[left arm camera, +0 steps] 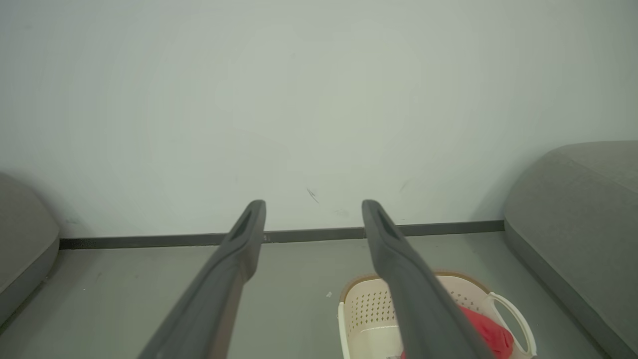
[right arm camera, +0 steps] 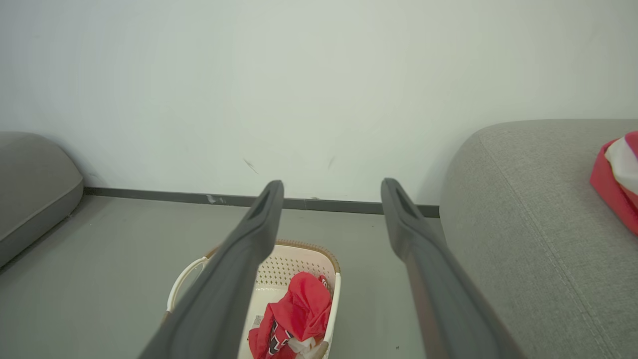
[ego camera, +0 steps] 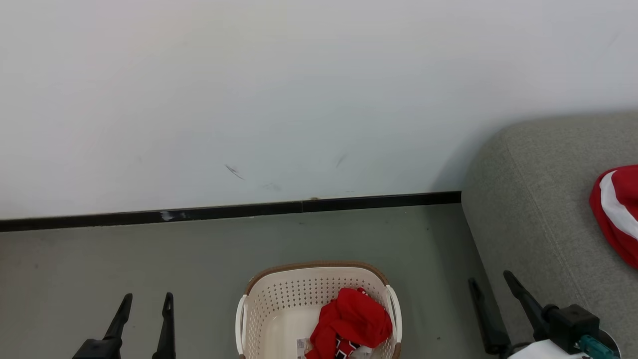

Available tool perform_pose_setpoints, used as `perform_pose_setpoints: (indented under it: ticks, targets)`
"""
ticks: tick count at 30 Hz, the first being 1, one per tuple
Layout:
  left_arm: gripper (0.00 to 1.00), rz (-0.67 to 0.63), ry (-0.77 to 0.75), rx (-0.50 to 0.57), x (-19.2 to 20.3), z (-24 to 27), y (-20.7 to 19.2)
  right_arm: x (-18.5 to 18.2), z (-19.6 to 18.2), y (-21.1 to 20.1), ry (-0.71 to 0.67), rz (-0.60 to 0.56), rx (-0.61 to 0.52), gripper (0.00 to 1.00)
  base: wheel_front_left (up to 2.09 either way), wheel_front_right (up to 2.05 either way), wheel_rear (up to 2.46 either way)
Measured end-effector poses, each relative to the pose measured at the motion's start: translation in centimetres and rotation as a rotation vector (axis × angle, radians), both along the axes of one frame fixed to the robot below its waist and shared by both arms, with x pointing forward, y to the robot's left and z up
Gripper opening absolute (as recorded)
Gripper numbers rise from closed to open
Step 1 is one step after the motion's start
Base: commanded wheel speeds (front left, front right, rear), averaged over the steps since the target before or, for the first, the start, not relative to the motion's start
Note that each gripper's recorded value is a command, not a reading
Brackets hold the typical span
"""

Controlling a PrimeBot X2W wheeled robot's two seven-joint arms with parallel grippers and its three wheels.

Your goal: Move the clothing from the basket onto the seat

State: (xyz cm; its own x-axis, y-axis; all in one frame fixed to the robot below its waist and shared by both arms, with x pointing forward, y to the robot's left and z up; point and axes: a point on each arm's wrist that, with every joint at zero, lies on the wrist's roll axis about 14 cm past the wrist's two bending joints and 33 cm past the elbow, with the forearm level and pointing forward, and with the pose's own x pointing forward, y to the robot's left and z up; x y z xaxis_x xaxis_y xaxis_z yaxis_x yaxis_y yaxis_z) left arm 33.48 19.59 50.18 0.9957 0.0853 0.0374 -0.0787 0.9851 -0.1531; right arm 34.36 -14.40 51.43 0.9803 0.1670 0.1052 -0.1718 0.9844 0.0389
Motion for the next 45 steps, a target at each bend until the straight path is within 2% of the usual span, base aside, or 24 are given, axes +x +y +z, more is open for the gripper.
perform_pose_setpoints:
  ticks: [17, 26, 39, 45]
  targets:
    - [1.00, -0.041, 0.046, 0.024, 0.5, -1.4, -0.7, 0.7, 0.0, 0.3, 0.005, 0.008, 0.011, 1.00, 0.00, 0.00, 0.00]
    - [1.00, -0.131, 0.063, 0.071, 3.3, -1.6, -2.5, 1.4, -0.4, 0.7, 0.020, 0.021, -0.006, 1.00, 0.00, 0.00, 0.00]
    - [1.00, -0.223, 0.128, 0.088, 6.8, -3.7, -5.0, 3.7, -0.3, -1.6, 0.011, -0.047, -0.021, 1.00, 0.00, 0.00, 0.00]
    - [1.00, -0.314, 0.147, 0.100, 8.7, -4.7, -7.4, 4.6, -1.1, -2.7, 0.030, -0.082, -0.030, 1.00, 0.00, 0.00, 0.00]
